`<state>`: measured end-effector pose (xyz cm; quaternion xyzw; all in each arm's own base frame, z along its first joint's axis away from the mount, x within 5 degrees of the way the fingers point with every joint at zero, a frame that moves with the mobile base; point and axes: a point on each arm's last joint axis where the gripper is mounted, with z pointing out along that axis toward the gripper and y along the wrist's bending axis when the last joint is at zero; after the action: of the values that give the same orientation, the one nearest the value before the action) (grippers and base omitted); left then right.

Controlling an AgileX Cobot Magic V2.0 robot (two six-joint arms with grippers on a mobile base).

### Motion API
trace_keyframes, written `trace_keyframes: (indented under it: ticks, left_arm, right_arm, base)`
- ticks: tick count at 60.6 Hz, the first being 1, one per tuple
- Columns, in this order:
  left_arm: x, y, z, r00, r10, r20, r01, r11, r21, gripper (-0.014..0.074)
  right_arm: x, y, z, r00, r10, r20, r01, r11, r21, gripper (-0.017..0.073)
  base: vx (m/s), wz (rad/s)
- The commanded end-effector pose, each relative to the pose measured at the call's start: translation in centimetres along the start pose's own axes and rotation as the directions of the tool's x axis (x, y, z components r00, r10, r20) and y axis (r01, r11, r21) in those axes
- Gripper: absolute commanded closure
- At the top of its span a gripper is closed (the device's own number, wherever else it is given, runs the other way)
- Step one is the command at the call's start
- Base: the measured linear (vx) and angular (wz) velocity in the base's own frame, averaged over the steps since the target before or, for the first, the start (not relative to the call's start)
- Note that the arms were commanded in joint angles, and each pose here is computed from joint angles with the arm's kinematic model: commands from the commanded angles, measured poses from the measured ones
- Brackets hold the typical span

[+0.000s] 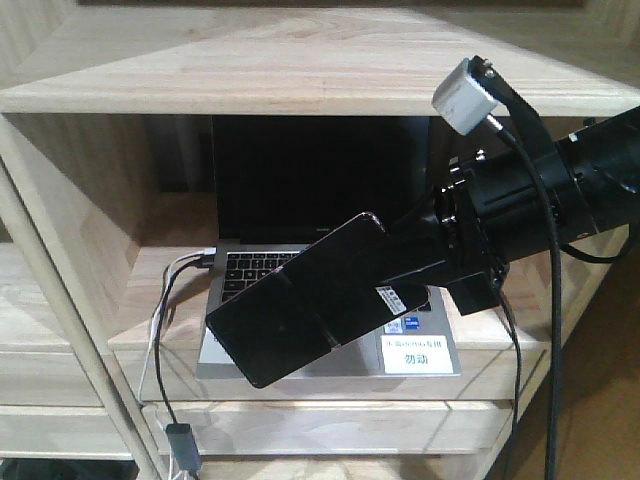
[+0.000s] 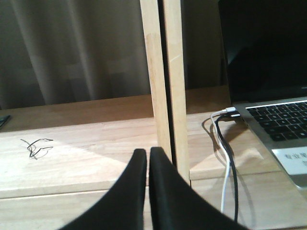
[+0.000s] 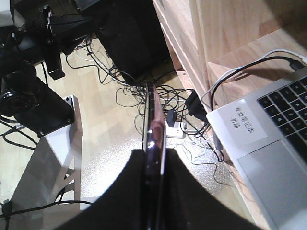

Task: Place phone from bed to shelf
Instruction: 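Approach the shelf and hold the phone above the laptop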

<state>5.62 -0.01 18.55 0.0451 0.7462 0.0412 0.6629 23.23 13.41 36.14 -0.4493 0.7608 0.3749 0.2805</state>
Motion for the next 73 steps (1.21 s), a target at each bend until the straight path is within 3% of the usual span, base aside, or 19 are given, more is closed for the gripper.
trace_keyframes:
  ticks: [1, 73]
  left_arm:
    - [-1.44, 0.15, -0.3, 0.994, -0.014, 0.107, 0.015, 1.0, -0.006, 0.0592]
    - [-1.44, 0.15, -0.3, 0.994, -0.014, 0.107, 0.015, 1.0, -0.006, 0.0592]
  right_arm:
    - [-1.14, 1.95, -1.19, 0.997, -0.029, 0.067, 0.033, 0.997, -0.064, 0.0561]
    - [-1.15, 1.93, -1.19, 0.997, -0.029, 0.069, 0.033, 0.998, -0.062, 0.0561]
  base:
    - [0.07, 0.01]
    - [0.01, 0.0]
